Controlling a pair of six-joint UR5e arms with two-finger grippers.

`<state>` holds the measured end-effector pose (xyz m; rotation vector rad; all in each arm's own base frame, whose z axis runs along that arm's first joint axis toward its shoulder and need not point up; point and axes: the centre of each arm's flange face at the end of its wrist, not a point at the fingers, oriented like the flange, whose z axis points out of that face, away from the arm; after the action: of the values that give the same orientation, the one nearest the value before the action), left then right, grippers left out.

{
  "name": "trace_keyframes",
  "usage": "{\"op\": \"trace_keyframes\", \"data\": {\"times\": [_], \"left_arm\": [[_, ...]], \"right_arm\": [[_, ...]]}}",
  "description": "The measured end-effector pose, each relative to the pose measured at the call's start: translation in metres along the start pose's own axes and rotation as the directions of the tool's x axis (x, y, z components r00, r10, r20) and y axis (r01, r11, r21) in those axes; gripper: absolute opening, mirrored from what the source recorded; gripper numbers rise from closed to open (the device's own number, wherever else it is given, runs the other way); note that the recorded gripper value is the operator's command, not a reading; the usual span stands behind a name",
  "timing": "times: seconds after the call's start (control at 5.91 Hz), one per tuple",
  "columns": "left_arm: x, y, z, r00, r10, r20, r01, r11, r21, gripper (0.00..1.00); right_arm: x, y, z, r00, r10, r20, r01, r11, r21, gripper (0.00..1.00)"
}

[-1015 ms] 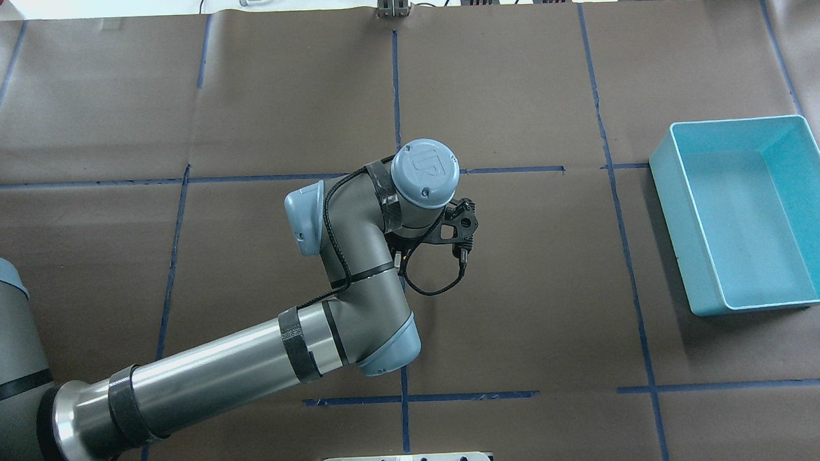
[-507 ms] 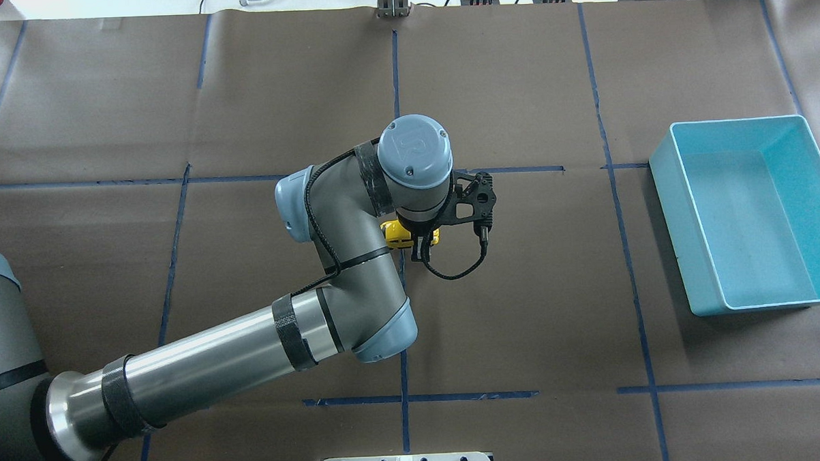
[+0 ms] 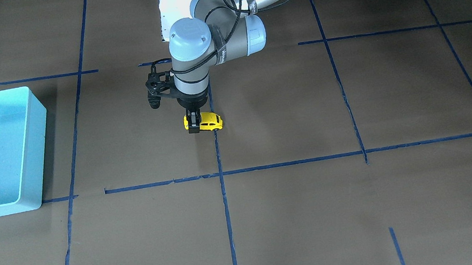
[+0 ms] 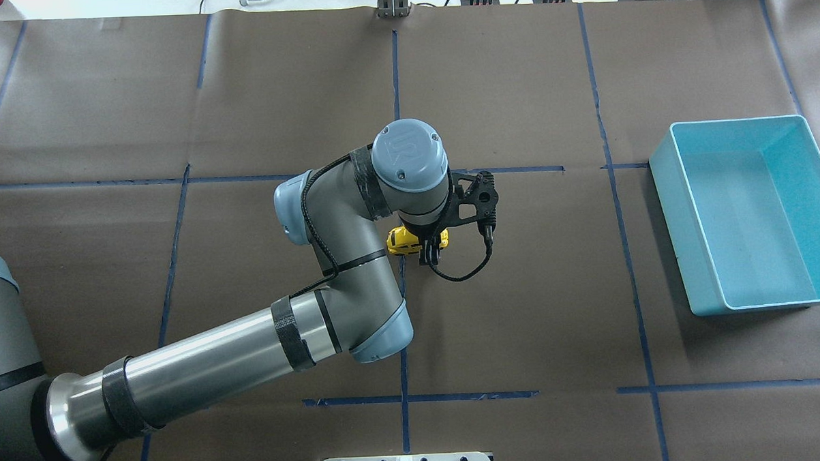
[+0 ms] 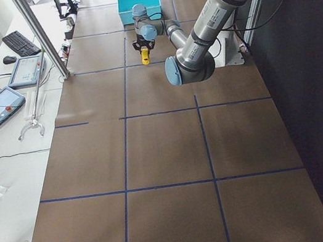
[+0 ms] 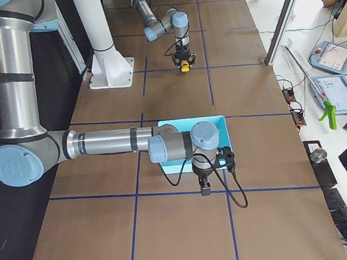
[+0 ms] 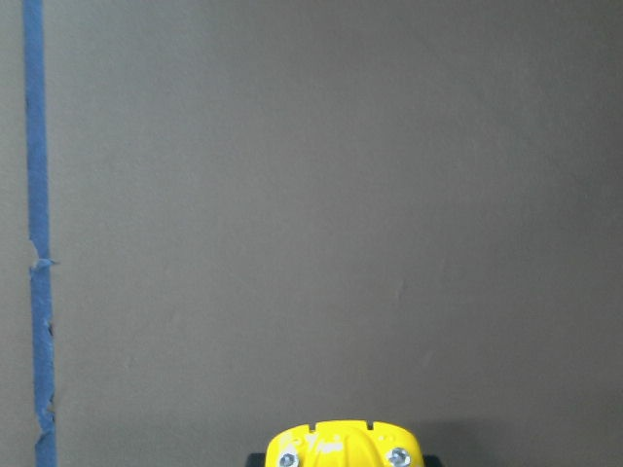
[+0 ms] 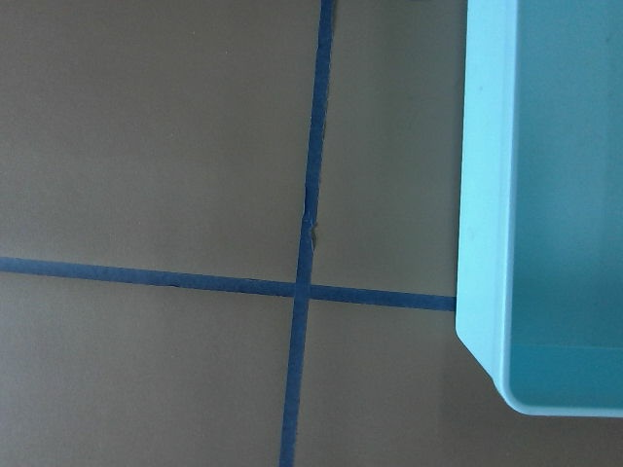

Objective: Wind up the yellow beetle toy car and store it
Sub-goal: 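Close the left gripper on the yellow car, pressing it to the table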

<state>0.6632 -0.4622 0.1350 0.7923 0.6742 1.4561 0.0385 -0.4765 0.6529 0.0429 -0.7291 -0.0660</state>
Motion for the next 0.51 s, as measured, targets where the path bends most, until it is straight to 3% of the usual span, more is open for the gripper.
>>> {"op": "trace_keyframes", "data": {"times": [0.51], "left_arm": [[0.0003,0.0045,0.0078,1.0,-0.001,-0.025,0.001,1.0,0.01,0.0]], "right_arm": [[0.0001,0.0,0.0,1.0,0.0,0.0,0.0,1.0,0.0,1.0]]}}
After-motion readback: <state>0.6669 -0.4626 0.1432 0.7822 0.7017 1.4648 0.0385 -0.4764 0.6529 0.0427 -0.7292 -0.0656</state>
